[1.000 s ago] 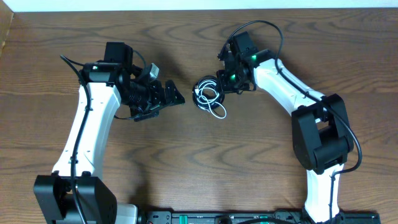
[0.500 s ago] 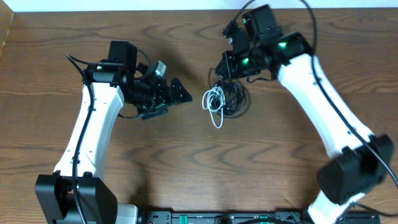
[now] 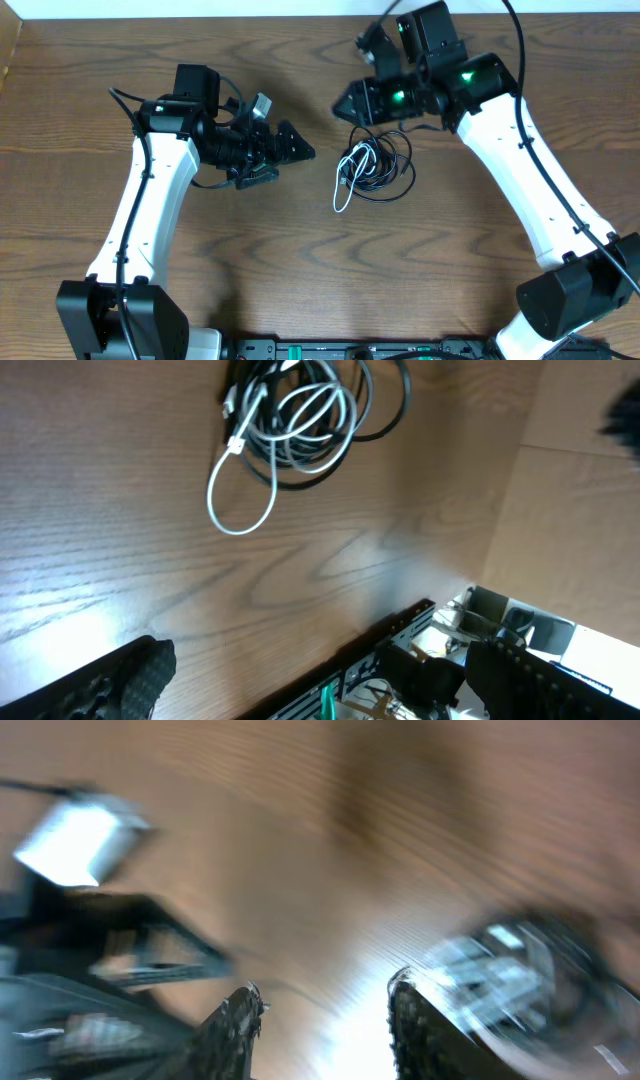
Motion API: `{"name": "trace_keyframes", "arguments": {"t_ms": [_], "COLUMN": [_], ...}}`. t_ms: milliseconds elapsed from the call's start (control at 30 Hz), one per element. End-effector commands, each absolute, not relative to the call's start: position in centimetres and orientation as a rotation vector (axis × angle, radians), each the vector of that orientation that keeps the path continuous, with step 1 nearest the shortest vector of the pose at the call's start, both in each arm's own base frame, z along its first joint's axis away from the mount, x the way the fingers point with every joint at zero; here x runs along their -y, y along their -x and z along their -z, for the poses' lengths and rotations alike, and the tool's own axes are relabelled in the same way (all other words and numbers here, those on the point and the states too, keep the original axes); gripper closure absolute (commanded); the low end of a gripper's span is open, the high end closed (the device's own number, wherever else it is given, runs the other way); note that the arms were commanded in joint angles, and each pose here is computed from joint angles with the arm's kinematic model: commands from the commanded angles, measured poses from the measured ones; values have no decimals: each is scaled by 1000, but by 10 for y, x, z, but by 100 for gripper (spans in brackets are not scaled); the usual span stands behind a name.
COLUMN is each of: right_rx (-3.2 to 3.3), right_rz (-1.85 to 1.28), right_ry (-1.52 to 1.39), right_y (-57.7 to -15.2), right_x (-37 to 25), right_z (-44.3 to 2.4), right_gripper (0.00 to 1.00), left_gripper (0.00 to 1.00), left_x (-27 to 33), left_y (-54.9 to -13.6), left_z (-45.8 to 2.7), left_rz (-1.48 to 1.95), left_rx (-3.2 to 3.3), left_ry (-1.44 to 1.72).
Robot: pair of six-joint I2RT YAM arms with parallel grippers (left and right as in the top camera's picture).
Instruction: Untangle cables
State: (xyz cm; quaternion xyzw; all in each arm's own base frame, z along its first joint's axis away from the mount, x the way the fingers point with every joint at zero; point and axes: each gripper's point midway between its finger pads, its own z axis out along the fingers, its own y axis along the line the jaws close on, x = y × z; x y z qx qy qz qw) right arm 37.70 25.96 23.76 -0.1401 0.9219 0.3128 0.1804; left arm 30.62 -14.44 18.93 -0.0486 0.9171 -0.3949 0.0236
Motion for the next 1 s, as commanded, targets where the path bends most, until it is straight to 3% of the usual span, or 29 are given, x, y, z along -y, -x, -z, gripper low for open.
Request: {"name": "trace_keyframes", "arguments": {"t_ms": [0,100,300,600,700,833,967], "right_rx": [-2661,-2723,-2758,-2710,-2714,-2706,-2680], "right_rz": [-407,-230,-467,-472,-472,-476,-643], "right_ry": [226,127,291,337,339,338,379], "right_y": [-398,-396,-383,-387,-384,-385,-382], "right_x": [-199,-176,-213,-217,-217,-218,-238], "right_z": [-216,-189,-137,-93,-82,-81,-98], "right_gripper": [53,49,46,47,62,99,99], "left_gripper": [1,1,1,1,1,1,1], "left_x": [139,137,137,136,135,135,135], "left_y": [-308,-309,-312,-313,-313,-313,-313], "left_z": [-186,-184,-185,-184,-183,-183,-183], "left_rz": [1145,1125,1123,1111,1101,1101,1101], "left_rx": [-2862,-2863,-2849,-2852,-2854,-2854,-2854], "left_ry": [169,169,160,161,163,163,163]}}
